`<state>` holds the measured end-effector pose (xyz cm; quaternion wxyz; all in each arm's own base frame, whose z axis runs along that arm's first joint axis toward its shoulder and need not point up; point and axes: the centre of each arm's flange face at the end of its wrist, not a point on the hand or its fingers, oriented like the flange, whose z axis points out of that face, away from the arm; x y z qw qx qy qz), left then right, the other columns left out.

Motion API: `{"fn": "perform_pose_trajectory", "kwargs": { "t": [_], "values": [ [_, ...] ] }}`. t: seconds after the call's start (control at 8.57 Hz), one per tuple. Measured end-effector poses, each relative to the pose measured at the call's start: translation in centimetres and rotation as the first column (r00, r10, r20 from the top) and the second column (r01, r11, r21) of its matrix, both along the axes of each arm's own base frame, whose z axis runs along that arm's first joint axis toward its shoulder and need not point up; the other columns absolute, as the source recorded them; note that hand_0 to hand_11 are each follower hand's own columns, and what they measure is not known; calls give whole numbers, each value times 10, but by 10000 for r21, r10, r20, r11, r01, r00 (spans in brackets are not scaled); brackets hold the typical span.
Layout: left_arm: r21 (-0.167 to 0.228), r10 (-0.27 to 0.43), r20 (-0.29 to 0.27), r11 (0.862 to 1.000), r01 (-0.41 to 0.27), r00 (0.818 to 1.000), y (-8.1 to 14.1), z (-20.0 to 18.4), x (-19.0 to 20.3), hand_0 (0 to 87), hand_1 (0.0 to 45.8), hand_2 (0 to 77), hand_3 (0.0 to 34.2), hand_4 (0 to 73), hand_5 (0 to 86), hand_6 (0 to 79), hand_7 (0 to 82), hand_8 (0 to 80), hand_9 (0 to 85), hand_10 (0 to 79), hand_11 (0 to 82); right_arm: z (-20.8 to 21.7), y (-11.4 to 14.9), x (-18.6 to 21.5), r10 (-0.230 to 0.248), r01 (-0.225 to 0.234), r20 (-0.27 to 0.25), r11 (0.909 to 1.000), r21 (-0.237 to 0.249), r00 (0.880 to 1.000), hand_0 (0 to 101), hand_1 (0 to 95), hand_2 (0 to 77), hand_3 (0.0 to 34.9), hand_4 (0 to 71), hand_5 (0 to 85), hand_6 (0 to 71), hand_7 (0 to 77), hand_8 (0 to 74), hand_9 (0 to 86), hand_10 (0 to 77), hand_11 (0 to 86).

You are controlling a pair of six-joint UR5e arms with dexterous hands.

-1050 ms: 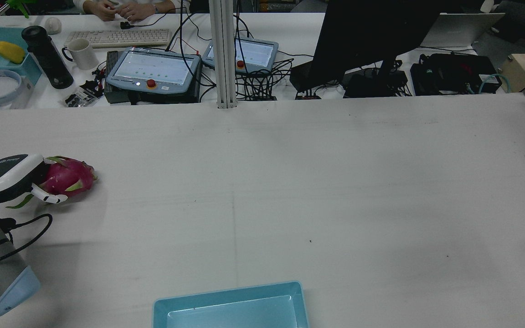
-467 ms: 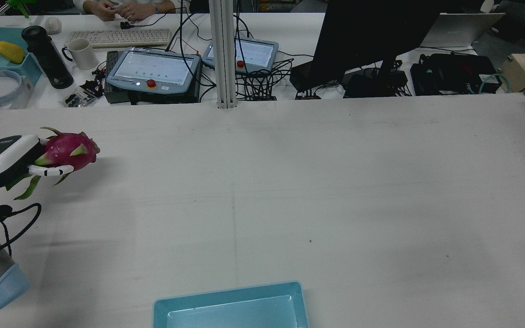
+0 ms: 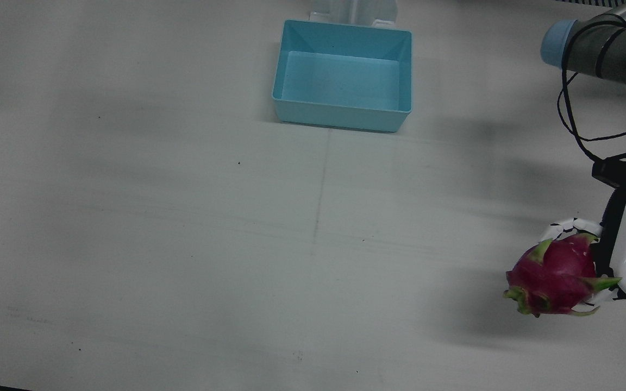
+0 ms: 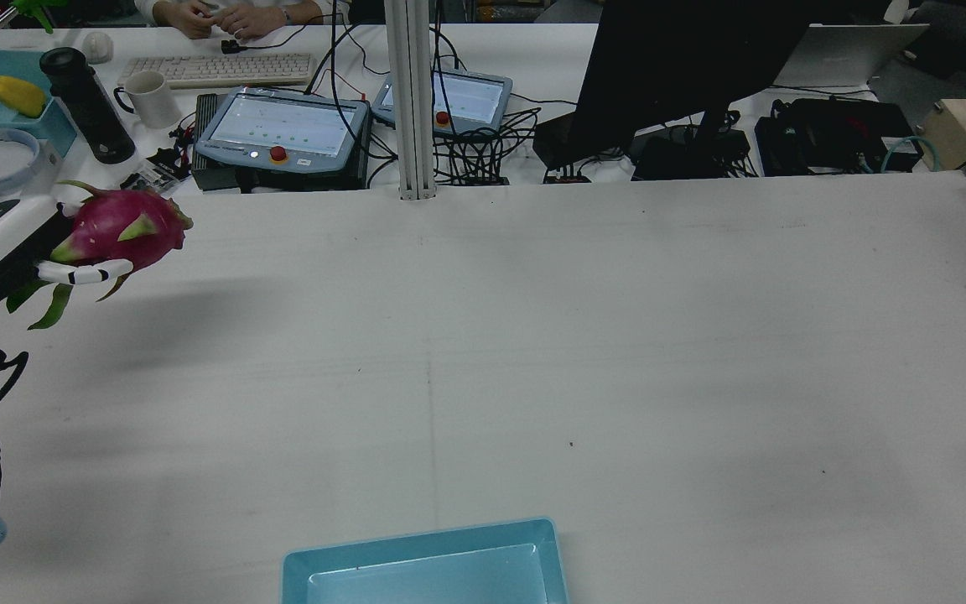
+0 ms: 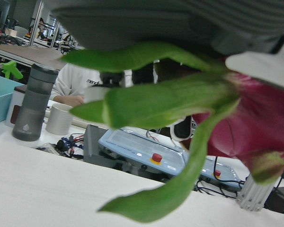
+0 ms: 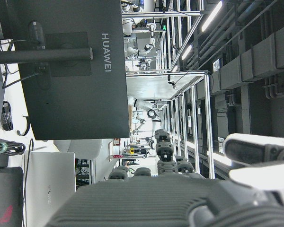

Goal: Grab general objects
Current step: 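Lift the dragon fruit off the table with the left hand, then carry the dragon fruit toward the light-blue tray and lower it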

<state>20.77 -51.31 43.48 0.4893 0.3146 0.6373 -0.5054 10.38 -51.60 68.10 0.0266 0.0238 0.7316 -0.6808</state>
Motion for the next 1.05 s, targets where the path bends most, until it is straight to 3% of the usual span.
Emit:
{"fn": "perform_pose_trajectory", "kwargs": {
  "t": [0.23, 0.47, 0.58, 0.82, 1.05],
  "values": [
    [1325, 772, -951, 9891, -643, 9925, 0, -32, 8, 163, 0, 420, 0, 273, 431, 709, 611, 676, 704, 704, 704, 0, 0, 0, 3, -3, -5, 10000, 1, 10000, 0, 60, 747, 0, 0, 0, 0, 0, 0, 5, 0, 5],
    [2305, 1690, -1384, 9638, -1343, 9758, 1, -51, 24, 164, 0, 420, 0, 273, 431, 709, 611, 676, 704, 704, 704, 0, 0, 0, 2, -2, -3, 10000, 2, 10000, 0, 60, 747, 0, 0, 0, 0, 0, 0, 5, 0, 5],
    [2769, 2231, -1449, 9445, -1770, 9640, 2, -57, 33, 163, 0, 420, 0, 273, 431, 709, 627, 676, 704, 704, 704, 0, 0, 0, 0, 0, -1, 10000, 4, 10000, 0, 60, 747, 0, 0, 0, 0, 0, 0, 5, 0, 5],
    [3520, 3602, -1377, 8885, -2944, 9226, 20, -66, 74, 164, 0, 420, 0, 300, 425, 709, 687, 687, 704, 704, 704, -1, 0, 0, -1, 1, 1, 10000, 11, 10000, 0, 60, 747, 0, 0, 0, 0, 0, 0, 5, 0, 5],
    [3917, 4854, -783, 8182, -4208, 8708, 65, -69, 143, 163, 0, 420, 0, 327, 420, 731, 698, 698, 704, 704, 704, -1, 0, 0, 3, -3, 1, 10000, 11, 10000, 0, 60, 747, 0, 0, 0, 0, 0, 0, 5, 0, 5]
  ]
}}
